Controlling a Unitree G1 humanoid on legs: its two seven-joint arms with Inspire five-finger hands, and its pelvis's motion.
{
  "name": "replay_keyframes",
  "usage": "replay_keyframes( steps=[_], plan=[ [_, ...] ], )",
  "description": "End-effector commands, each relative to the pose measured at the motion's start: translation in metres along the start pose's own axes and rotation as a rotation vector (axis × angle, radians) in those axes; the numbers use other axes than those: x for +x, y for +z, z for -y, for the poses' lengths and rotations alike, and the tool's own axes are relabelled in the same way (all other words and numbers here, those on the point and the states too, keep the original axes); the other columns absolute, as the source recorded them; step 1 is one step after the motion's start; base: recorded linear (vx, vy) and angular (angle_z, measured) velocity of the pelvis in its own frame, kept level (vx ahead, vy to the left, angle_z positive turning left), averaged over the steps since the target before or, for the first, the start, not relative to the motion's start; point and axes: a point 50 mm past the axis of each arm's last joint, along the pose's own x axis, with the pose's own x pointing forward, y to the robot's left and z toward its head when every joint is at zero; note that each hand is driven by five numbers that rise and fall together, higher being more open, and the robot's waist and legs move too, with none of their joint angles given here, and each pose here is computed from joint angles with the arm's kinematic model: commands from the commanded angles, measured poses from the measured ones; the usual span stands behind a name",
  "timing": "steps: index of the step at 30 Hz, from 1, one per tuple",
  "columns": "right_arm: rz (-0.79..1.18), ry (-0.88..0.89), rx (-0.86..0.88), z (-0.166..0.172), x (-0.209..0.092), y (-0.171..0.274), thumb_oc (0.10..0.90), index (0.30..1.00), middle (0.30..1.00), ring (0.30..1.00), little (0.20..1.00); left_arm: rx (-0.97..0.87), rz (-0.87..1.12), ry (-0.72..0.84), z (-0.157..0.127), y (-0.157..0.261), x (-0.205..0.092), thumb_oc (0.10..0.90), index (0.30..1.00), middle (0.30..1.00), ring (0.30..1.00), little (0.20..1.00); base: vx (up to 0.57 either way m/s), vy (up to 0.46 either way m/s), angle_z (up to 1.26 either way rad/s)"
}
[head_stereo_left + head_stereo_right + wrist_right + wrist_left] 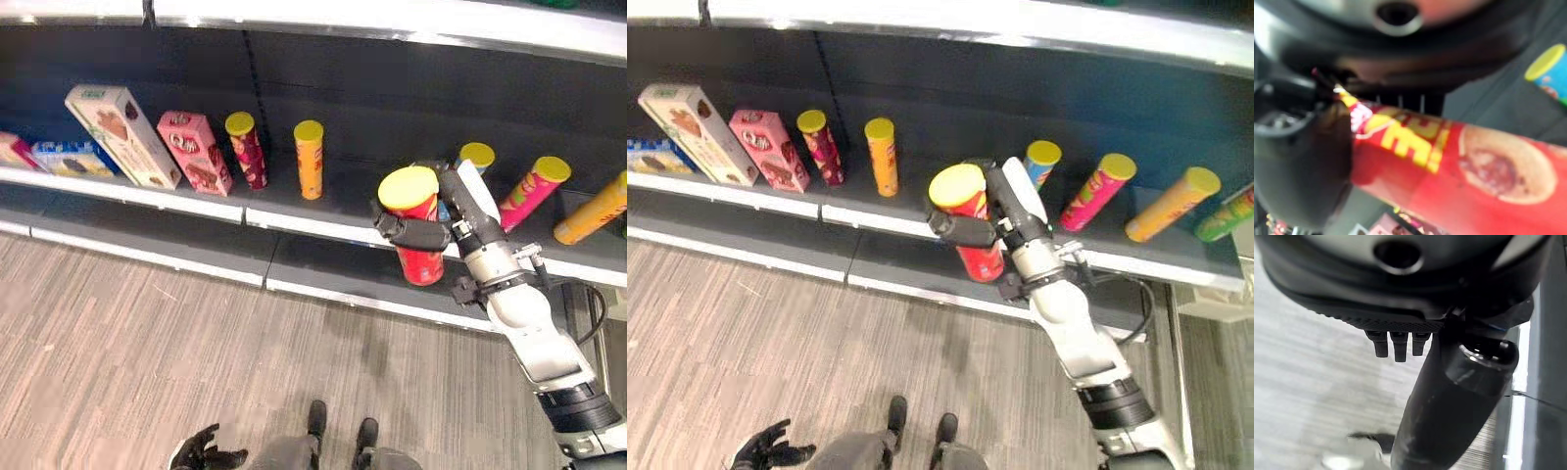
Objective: Put the goods on the table back onto the shelves and tidy them up.
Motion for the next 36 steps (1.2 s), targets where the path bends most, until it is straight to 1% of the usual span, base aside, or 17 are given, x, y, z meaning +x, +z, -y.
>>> replay_keyframes(
  steps=[1, 4, 6, 8, 12, 16, 17, 22, 27, 29, 33, 36],
  plan=[
    [0.331, -0.15, -0.04, 0.027, 0.025, 0.067, 0.4, 0.3, 0.3, 0.3, 0.3, 0.0, 0.043, 0.055, -0.018, 0.005, -0.004, 0.8, 0.9, 0.9, 0.9, 0.9, 0.17, 0.157, 0.22],
    [0.318, -0.152, -0.037, 0.023, 0.026, 0.064, 0.4, 0.3, 0.3, 0.3, 0.3, 0.005, 0.059, 0.063, -0.021, 0.007, -0.005, 0.8, 0.9, 0.9, 0.9, 0.9, 0.16, 0.157, -0.08],
    [0.314, -0.179, -0.04, 0.023, 0.027, 0.064, 0.4, 0.3, 0.3, 0.3, 0.3, 0.049, 0.053, 0.065, -0.025, 0.003, -0.008, 0.8, 0.9, 0.9, 0.9, 0.9, 0.22, 0.457, -0.52],
    [0.341, -0.22, -0.071, 0.028, 0.032, 0.07, 0.4, 0.3, 0.3, 0.3, 0.3, 0.108, 0.08, 0.07, -0.03, 0.012, -0.006, 0.8, 0.9, 0.9, 0.9, 0.9, 0.05, 0.45, -0.9],
    [0.358, -0.286, -0.072, 0.034, 0.034, 0.075, 0.4, 0.3, 0.3, 0.3, 0.3, 0.119, 0.087, 0.112, -0.042, 0.016, -0.007, 0.8, 0.9, 0.9, 0.9, 0.9, -0.01, 0.136, -0.13],
    [0.372, -0.347, -0.086, 0.043, 0.034, 0.078, 0.4, 0.3, 0.3, 0.3, 0.3, 0.119, 0.096, 0.136, -0.047, 0.02, -0.006, 0.8, 0.9, 0.9, 0.9, 0.9, -0.02, 0.035, 0.07],
    [0.374, -0.405, -0.103, 0.05, 0.035, 0.079, 0.4, 0.3, 0.3, 0.3, 0.3, 0.119, 0.103, 0.14, -0.045, 0.023, -0.004, 0.8, 0.9, 0.9, 0.9, 0.9, -0.05, -0.003, -0.01],
    [0.417, -0.494, -0.137, 0.056, 0.034, 0.089, 0.4, 0.3, 0.3, 0.3, 0.3, 0.123, 0.124, 0.106, -0.032, 0.027, -0.001, 0.8, 0.9, 0.9, 0.9, 0.9, -0.04, -0.042, -0.02],
    [0.429, -0.555, -0.124, 0.061, 0.034, 0.092, 0.4, 0.3, 0.3, 0.3, 0.3, 0.127, 0.131, 0.097, -0.027, 0.029, -0.001, 0.8, 0.9, 0.9, 0.9, 0.9, -0.04, -0.021, -0.06],
    [0.419, -0.627, -0.117, 0.067, 0.038, 0.092, 0.4, 0.3, 0.3, 0.3, 0.3, 0.127, 0.145, 0.088, -0.024, 0.031, -0.001, 0.8, 0.9, 0.9, 0.9, 0.9, -0.05, -0.018, 0.03],
    [0.435, -0.738, -0.157, 0.084, 0.047, 0.101, 0.4, 0.3, 0.3, 0.3, 0.3, 0.144, 0.186, 0.078, -0.023, 0.042, 0.0, 0.8, 0.9, 0.9, 0.9, 0.9, -0.03, -0.009, 0.05],
    [0.427, -0.856, -0.241, 0.107, 0.052, 0.105, 0.4, 0.3, 0.3, 0.3, 0.3, 0.149, 0.24, 0.07, -0.022, 0.055, 0.0, 0.8, 0.9, 0.9, 0.9, 0.9, -0.02, -0.005, 0.1]
  ],
)
